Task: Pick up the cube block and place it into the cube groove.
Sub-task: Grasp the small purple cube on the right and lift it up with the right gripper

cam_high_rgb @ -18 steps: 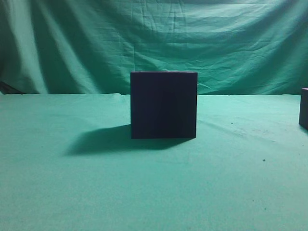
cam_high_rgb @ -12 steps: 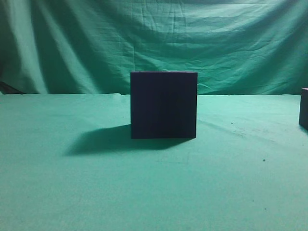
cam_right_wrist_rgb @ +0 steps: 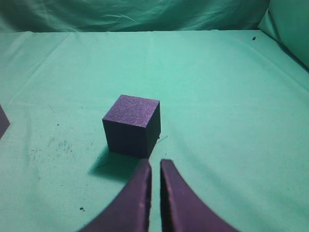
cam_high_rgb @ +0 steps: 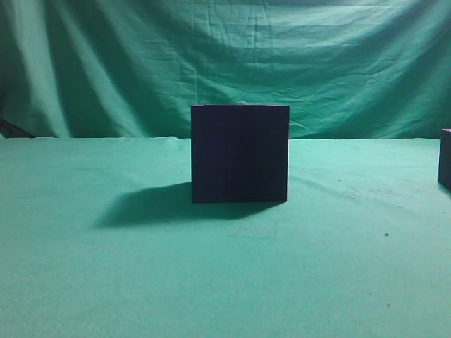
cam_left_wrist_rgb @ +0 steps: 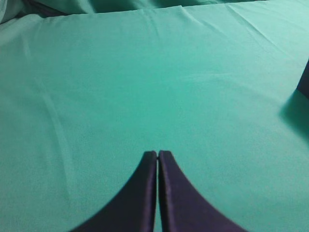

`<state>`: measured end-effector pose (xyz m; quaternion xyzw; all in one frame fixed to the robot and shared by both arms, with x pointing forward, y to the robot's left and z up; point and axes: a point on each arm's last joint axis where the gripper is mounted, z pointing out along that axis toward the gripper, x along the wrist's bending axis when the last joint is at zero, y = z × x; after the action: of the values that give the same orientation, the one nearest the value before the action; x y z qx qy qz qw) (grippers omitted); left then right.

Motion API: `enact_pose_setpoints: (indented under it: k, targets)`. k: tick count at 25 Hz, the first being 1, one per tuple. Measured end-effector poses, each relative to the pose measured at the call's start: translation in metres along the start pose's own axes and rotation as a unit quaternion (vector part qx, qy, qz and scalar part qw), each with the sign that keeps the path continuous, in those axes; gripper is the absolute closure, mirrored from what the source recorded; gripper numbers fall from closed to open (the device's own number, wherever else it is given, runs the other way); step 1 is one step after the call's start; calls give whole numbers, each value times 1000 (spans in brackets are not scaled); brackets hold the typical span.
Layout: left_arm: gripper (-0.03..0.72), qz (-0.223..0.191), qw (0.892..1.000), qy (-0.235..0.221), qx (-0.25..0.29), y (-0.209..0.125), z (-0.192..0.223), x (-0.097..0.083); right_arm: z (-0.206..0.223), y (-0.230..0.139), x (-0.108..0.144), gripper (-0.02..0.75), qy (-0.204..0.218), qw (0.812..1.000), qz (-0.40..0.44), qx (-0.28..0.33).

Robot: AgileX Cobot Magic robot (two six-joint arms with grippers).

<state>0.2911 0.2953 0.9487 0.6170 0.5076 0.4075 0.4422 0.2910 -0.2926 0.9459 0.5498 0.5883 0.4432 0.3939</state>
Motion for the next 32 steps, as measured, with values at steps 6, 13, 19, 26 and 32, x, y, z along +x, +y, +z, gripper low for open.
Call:
enact_pose_setpoints:
  k: [6,13,19,26,32]
  targets:
    - [688,0,1000,0,0,0,0,0,0,0,0,738,0,1000,0,0]
    - [688,0,1000,0,0,0,0,0,0,1,0,738,0,1000,1,-5]
    - [688,0,1000,0,0,0,0,0,-3,22,0,738,13,989,86,-122]
    - [688,0,1000,0,0,0,0,0,-16,54,-4,738,8,964,118,-238]
    - [688,0,1000,0,0,0,0,0,-19,99,7,738,34,991,54,-114]
